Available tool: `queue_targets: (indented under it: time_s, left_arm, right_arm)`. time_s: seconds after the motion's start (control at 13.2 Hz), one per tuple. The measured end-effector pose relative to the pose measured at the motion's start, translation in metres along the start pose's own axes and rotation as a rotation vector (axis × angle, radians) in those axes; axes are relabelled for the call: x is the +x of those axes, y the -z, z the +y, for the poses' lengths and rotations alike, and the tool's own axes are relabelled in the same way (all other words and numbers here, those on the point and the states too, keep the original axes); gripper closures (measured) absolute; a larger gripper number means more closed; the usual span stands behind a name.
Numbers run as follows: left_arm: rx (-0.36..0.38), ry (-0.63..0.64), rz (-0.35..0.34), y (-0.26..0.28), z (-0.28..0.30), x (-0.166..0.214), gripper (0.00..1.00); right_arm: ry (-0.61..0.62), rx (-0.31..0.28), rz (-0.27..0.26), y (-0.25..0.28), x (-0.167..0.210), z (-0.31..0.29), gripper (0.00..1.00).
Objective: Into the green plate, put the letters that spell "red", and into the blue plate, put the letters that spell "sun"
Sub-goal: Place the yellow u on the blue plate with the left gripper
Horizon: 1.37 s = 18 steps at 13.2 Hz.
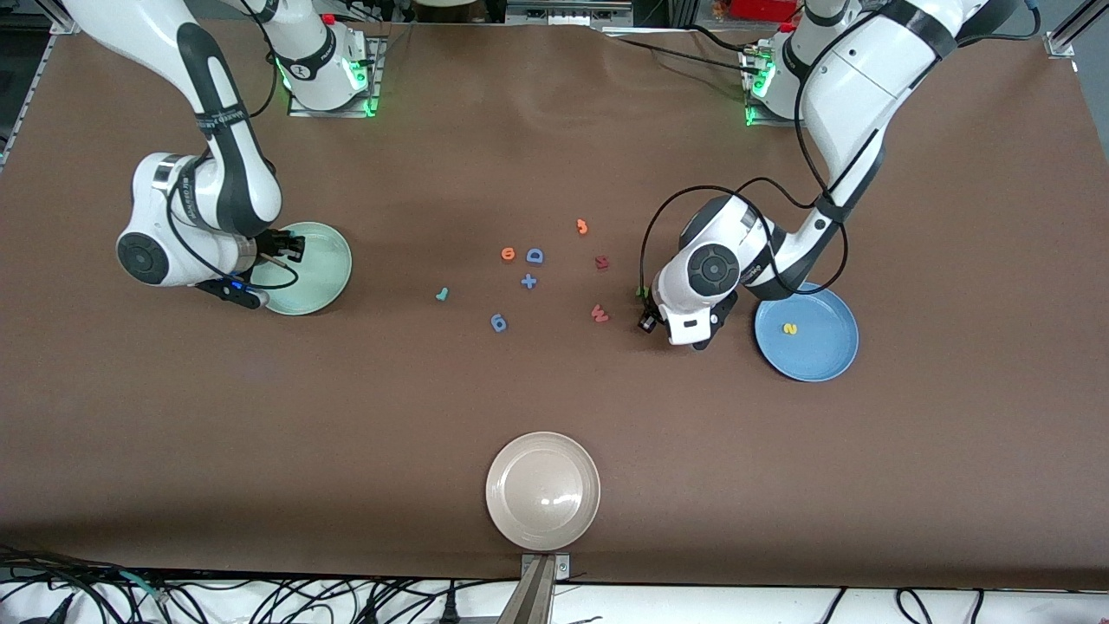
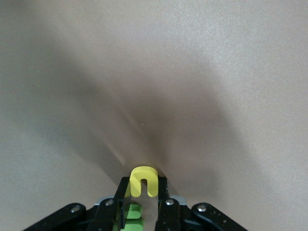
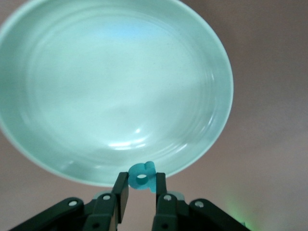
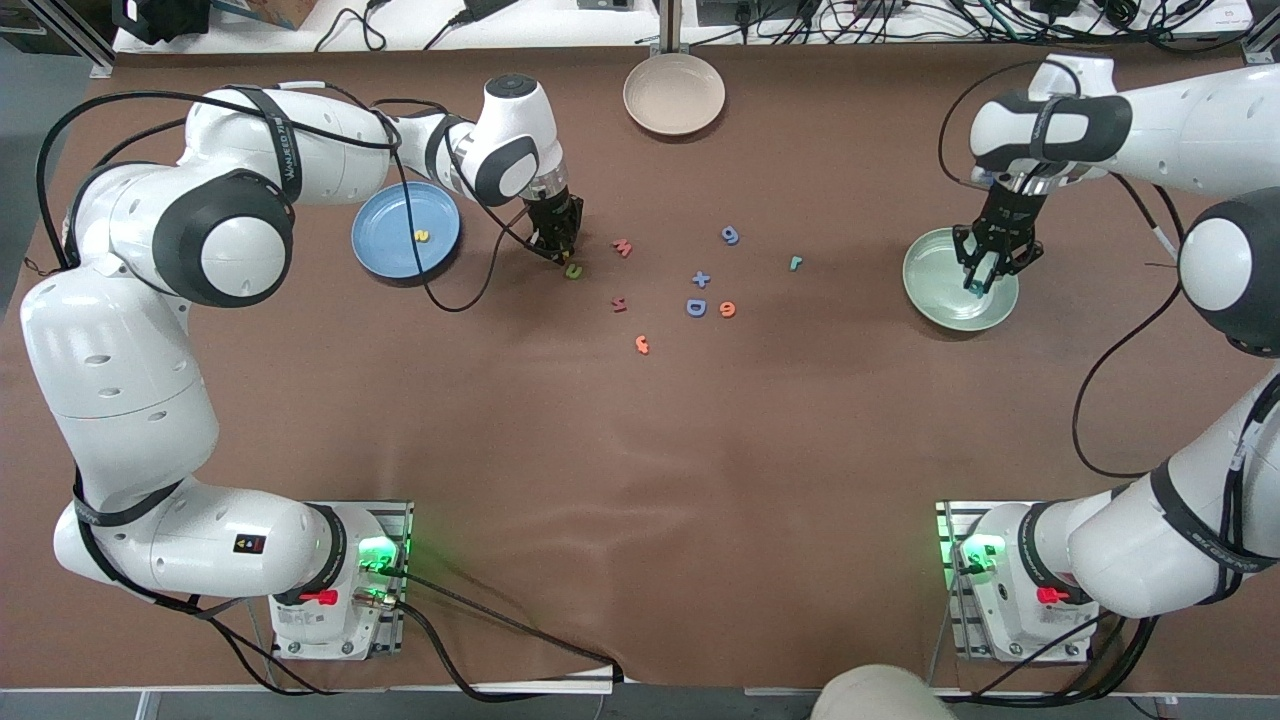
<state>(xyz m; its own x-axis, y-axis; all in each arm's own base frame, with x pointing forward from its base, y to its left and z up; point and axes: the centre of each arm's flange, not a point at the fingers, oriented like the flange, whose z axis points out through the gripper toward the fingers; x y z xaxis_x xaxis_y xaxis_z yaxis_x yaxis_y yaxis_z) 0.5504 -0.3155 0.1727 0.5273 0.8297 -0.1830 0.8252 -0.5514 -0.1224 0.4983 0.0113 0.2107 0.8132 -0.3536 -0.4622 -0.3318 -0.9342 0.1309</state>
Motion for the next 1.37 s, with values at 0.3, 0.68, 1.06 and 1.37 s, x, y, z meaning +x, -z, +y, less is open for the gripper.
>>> queue_targets:
  time_s: [0.3, 0.68, 1.06, 1.37]
  left_arm:
    - [0.057, -0.019, 0.043, 0.006, -0.002, 0.01, 0.74]
    - [0.154, -0.057, 0.055, 0.042, 0.004, 0.03, 0.74]
    - [0.202, -0.138, 0.015, 0.057, -0.016, 0.102, 0.74]
    - [0.186, -0.189, -0.013, 0.076, -0.035, 0.16, 0.74]
  right_arm:
    - [0.023, -0.012, 0.009, -0.022, 0.006, 0.006, 0.73]
    - [0.017, -0.017, -0.013, -0.035, 0.014, 0.019, 0.73]
    - [0.015, -0.029, -0.027, -0.045, 0.015, 0.02, 0.69]
    - [0.016, -0.029, -0.027, -0.044, 0.015, 0.02, 0.33]
